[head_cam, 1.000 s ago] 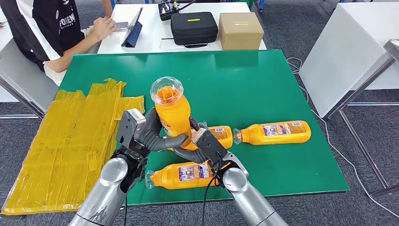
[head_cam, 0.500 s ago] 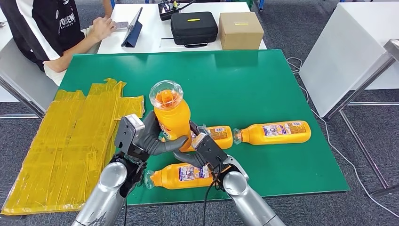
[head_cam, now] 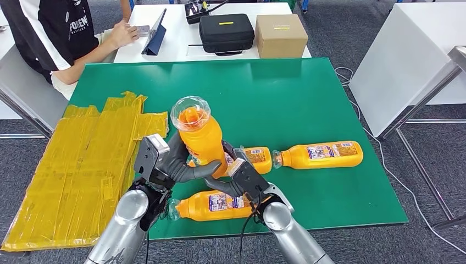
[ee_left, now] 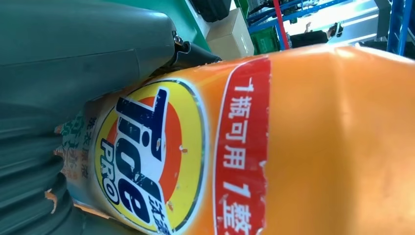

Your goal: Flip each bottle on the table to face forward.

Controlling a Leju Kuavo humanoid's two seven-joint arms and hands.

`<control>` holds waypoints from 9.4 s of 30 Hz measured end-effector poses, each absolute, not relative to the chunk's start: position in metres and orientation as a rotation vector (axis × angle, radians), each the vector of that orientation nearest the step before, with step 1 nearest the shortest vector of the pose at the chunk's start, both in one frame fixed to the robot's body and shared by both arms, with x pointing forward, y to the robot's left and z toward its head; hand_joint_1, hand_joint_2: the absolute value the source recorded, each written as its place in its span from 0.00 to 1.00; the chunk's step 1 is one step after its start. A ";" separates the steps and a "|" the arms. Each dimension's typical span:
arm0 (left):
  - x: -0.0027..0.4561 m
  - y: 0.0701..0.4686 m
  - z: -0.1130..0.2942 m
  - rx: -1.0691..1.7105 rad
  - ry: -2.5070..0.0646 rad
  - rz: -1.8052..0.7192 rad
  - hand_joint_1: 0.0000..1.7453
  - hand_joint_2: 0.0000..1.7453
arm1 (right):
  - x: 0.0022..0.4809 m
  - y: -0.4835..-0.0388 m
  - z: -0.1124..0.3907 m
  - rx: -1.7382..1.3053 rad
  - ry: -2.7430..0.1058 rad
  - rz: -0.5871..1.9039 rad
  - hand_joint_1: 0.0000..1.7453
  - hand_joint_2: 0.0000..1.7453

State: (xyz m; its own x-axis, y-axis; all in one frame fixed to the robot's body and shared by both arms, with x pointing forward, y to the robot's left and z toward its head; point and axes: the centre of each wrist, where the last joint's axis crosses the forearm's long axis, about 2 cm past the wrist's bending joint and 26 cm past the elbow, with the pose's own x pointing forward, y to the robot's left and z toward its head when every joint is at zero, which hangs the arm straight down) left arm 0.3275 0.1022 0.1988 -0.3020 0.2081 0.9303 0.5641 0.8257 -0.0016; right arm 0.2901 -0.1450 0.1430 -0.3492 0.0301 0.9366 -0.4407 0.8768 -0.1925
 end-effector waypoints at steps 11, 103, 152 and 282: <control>0.336 0.125 0.205 -0.509 -1.933 -0.305 1.00 1.00 | 0.288 -0.158 0.144 0.227 -1.921 0.428 0.00 1.00; 0.405 0.339 0.114 0.915 -1.236 -1.342 0.00 0.00 | 0.279 -0.211 0.176 -0.158 -2.098 0.330 0.00 1.00; 0.336 0.279 0.187 0.825 -2.042 -0.598 0.00 1.00 | 0.269 -0.290 0.176 -1.086 -1.828 0.810 0.00 1.00; 0.348 0.270 0.184 -0.013 -1.992 -0.074 0.00 1.00 | 0.348 -0.436 0.118 -0.970 -0.833 1.227 0.00 1.00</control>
State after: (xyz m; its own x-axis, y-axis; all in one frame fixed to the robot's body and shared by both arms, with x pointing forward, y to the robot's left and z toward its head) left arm 0.3480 0.2697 0.1845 -0.4099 -0.0247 0.9118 0.0429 0.9980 0.0463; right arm 0.3481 -0.4363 0.1183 0.1596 0.9872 0.0055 -0.3695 0.0649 -0.9270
